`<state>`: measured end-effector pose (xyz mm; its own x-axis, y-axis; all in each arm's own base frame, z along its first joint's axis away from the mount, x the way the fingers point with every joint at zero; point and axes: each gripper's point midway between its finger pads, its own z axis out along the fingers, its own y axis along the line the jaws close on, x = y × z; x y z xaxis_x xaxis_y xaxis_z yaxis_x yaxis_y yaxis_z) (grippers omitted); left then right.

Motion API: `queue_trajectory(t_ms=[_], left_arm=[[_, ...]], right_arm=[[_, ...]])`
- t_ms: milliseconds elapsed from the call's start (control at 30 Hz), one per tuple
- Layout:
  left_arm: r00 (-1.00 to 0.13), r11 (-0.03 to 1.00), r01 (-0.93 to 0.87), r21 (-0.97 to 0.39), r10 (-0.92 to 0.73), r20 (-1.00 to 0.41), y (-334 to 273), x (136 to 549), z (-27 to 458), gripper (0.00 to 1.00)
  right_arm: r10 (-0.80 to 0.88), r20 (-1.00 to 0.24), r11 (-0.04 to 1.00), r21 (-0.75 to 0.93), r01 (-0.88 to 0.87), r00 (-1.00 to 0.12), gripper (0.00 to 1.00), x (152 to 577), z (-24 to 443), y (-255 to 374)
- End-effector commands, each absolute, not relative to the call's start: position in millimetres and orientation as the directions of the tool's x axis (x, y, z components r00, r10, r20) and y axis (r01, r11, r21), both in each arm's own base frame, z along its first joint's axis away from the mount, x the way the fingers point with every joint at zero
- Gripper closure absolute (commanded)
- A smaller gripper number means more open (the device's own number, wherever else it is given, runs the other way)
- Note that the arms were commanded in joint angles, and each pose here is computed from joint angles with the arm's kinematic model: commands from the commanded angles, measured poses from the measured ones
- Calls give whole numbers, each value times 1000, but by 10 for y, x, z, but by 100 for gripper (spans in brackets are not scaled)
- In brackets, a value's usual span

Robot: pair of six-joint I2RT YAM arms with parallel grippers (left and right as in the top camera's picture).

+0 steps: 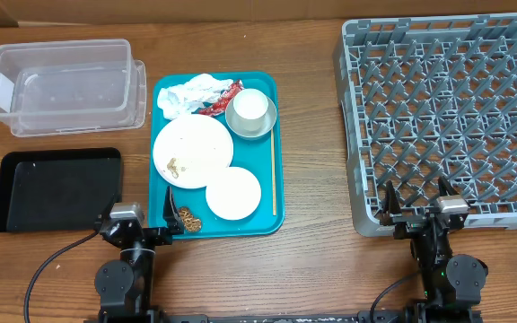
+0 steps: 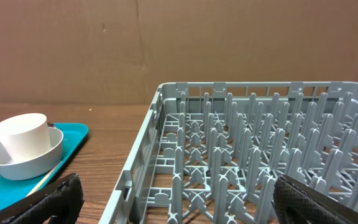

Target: Sort waste into correct bins and load items into the dishwasher

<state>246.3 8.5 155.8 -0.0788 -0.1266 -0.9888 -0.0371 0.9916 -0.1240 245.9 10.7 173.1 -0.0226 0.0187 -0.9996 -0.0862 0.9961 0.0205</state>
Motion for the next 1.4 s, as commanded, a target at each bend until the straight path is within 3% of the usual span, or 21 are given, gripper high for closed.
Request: queue_trajectory(t_ms=[0, 600, 667, 733, 767, 800, 867, 900, 1100, 1200, 1367], left_arm=[[-73, 993, -46, -105, -108, -991, 105, 2459, 1557, 0], [-73, 993, -46, -105, -109, -991, 105, 2459, 1557, 0], [-74, 984, 8, -179, -178, -981, 4, 2461, 1572, 0], [-143, 882, 183, -435, -414, -899, -356, 2419, 1628, 0], [-263, 749, 292, -595, -535, -803, -643, 2328, 1649, 0], [-326, 685, 327, -650, -564, -759, -765, 2272, 1652, 0], [-613, 392, 353, -850, -589, -527, -1192, 1963, 1664, 0], [-656, 341, 327, -881, -590, -471, -1236, 1917, 1665, 0], [-739, 249, 350, -903, -518, -430, -1383, 1737, 1744, 0], [-718, 201, 519, -831, -424, -551, -1495, 1531, 2021, 0], [-702, 160, 570, -806, -415, -579, -1518, 1383, 2420, 0]], right_arm=[[21, -1000, 996, 23, -89, -16, 0, 2458, 1721, 114], [21, -1000, 996, 23, -89, -16, 0, 2458, 1721, 114], [21, -1000, 996, 23, -89, -16, 0, 2458, 1722, 114], [21, -1000, 996, 23, -89, -16, 0, 2458, 1722, 114], [21, -1000, 996, 23, -89, -16, 0, 2458, 1721, 114], [21, -1000, 996, 23, -89, -16, 0, 2458, 1722, 114], [21, -1000, 996, 23, -89, -16, 0, 2458, 1721, 114], [21, -1000, 996, 23, -89, -16, 0, 2458, 1721, 114], [21, -1000, 996, 23, -89, -16, 0, 2458, 1722, 114], [21, -1000, 996, 23, -89, -16, 0, 2458, 1721, 114], [21, -1000, 996, 23, -89, -16, 0, 2458, 1722, 114]])
